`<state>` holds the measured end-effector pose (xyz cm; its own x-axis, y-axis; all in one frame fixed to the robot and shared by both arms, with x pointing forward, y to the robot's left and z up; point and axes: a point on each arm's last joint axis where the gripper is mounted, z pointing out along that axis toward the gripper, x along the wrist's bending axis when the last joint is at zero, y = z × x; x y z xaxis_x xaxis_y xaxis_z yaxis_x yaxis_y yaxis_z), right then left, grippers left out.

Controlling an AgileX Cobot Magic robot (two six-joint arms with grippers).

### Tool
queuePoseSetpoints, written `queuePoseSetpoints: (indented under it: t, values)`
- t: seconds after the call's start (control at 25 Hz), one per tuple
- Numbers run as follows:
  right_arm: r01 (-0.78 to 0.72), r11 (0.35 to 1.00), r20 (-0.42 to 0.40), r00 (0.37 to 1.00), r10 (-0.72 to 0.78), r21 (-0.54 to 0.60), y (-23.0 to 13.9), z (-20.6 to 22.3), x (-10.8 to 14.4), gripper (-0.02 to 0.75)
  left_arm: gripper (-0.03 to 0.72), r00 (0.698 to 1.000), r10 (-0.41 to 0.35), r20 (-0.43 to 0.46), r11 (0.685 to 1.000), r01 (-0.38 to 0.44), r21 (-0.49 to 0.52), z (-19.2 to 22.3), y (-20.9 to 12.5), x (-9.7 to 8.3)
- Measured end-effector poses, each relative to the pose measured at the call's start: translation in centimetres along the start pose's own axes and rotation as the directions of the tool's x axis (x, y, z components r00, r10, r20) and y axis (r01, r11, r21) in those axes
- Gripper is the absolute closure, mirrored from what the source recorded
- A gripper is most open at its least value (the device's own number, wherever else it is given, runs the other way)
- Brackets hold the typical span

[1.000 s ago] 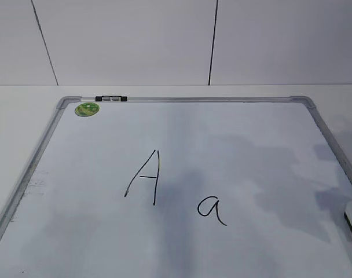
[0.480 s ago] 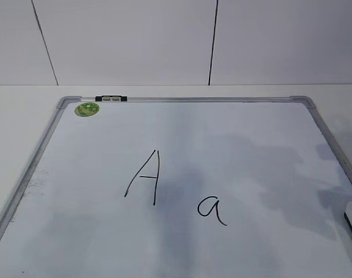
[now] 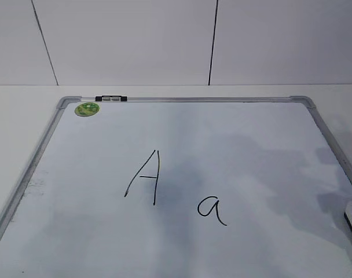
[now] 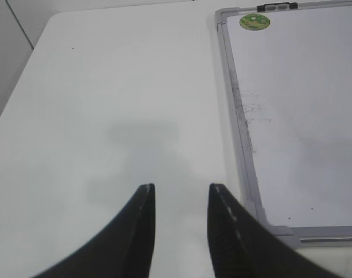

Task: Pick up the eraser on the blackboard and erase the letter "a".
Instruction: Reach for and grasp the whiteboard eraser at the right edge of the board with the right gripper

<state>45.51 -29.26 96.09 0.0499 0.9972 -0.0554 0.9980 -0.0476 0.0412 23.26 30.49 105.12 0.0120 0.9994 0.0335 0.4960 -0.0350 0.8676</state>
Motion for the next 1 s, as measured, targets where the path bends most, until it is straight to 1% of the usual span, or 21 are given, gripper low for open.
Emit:
queuePoseSetpoints:
  t: [0.24,0.48,1.0]
  values:
    - [0.0,1.0,0.001,1.0,0.0,0.022,0.16,0.56,0.06,0.063,0.453,1.0,0.0,0.0,1.0,0.0,0.0,0.0,0.0,0.0]
    - [0.0,1.0,-0.001,1.0,0.0,0.014,0.28,0.59,0.08,0.066,0.453,1.0,0.0,0.0,1.0,0.0,0.0,0.0,0.0,0.0]
    - [0.0,1.0,-0.001,1.0,0.0,0.023,0.39,0.85,0.12,0.141,0.453,1.0,0.0,0.0,1.0,0.0,0.0,0.0,0.0,0.0]
